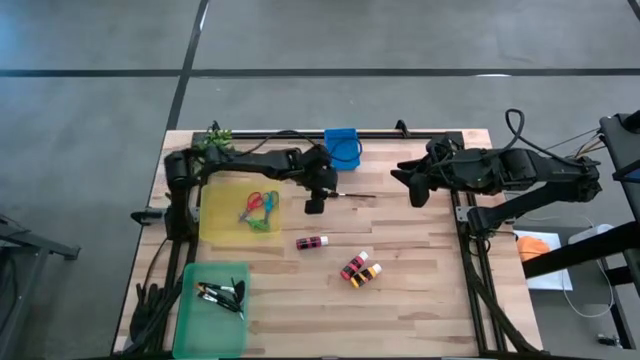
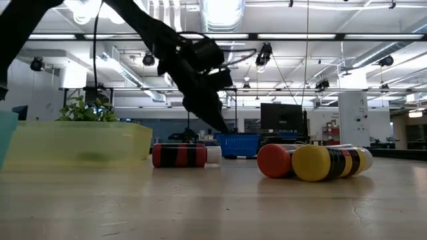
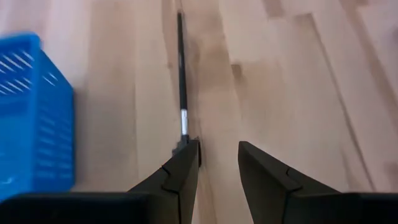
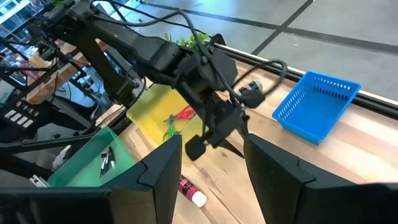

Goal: Pick & Place Paint Supplies
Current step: Put the black paint brush into the blue bin

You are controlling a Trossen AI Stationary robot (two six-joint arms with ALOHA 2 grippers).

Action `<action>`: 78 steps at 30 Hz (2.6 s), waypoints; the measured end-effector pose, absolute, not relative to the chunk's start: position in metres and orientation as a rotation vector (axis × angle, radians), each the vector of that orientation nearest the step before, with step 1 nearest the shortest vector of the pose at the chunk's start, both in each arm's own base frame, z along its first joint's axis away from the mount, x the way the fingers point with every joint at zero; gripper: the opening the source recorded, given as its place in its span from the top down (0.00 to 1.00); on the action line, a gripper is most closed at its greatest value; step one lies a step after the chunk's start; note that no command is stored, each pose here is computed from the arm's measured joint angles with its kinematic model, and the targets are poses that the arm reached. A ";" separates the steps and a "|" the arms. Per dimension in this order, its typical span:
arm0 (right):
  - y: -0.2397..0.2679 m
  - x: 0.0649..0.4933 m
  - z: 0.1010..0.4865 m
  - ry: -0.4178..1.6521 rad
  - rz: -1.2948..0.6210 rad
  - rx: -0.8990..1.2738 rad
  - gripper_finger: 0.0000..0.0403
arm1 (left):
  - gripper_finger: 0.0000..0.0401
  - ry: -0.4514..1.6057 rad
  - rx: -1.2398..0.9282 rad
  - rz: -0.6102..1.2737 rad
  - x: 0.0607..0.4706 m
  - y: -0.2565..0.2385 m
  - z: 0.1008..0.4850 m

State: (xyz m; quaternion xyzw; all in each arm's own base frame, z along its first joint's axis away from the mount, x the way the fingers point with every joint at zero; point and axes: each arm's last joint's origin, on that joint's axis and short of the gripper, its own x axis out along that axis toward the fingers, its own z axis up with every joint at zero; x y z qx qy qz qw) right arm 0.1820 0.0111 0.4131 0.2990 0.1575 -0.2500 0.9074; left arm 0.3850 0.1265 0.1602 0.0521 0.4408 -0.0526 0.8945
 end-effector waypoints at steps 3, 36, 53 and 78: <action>0.011 0.182 0.413 0.327 -0.517 0.617 0.58 | 0.70 0.944 0.066 -0.081 0.388 0.128 0.148; 0.012 0.181 0.410 0.371 -0.480 0.628 0.58 | 0.70 0.987 0.133 -0.024 0.401 0.129 0.117; 0.013 0.182 0.411 0.374 -0.463 0.634 0.58 | 0.98 1.005 0.071 0.064 0.409 0.126 0.118; 0.013 0.184 0.408 0.372 -0.473 0.636 0.58 | 1.00 1.012 0.054 -0.136 0.326 0.055 0.255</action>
